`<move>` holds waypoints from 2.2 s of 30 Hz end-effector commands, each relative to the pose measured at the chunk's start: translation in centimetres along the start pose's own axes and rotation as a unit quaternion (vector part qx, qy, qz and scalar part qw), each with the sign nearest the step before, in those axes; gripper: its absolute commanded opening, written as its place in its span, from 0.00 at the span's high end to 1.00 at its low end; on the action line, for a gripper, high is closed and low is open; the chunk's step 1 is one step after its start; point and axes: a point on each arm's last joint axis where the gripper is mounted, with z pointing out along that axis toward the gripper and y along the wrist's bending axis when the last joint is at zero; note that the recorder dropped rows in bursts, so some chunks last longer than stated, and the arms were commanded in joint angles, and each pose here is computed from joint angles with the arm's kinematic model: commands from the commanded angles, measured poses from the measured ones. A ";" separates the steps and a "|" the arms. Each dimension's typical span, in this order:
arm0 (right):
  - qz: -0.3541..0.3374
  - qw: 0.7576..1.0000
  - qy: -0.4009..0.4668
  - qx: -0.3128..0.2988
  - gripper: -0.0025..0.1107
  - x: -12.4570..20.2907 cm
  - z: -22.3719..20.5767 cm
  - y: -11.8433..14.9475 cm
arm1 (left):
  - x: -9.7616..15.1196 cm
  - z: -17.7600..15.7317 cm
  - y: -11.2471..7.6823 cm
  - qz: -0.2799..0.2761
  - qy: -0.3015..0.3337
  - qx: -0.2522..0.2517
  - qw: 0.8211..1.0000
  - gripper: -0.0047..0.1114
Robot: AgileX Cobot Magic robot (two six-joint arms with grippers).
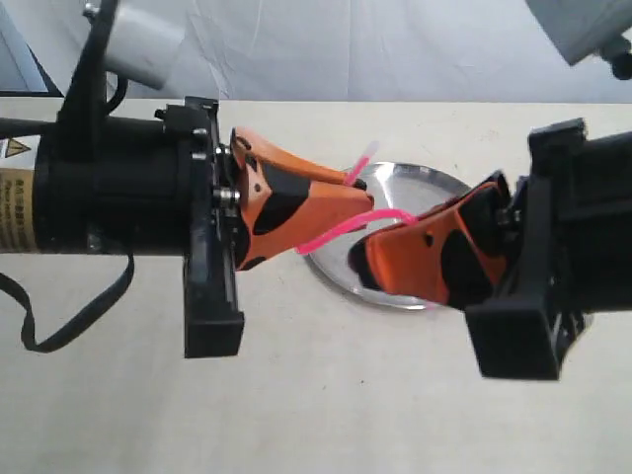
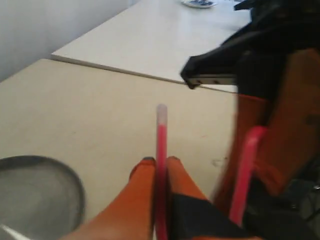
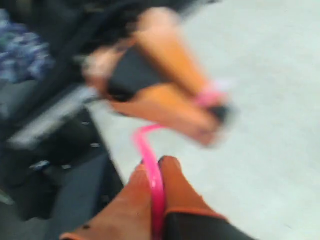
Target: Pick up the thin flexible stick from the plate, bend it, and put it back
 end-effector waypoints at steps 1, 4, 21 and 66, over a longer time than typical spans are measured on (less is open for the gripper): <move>0.029 0.995 0.017 0.095 0.99 0.2 0.4 -2.0 | -2.3 -1.0 -2.3 -0.025 -0.099 0.088 0.991 0.96; 0.066 0.996 0.059 0.031 0.99 1.7 3.3 -1.8 | -4.5 -1.5 -2.1 0.001 -0.166 0.070 0.984 0.96; 0.019 0.999 0.017 0.041 0.99 1.9 0.5 -0.4 | -1.1 -0.8 -1.1 0.009 -0.001 0.015 1.000 0.91; 0.138 0.889 0.233 0.368 0.99 6.0 12.0 -19.7 | -5.3 -8.9 -4.3 0.089 -0.106 -0.157 0.978 0.96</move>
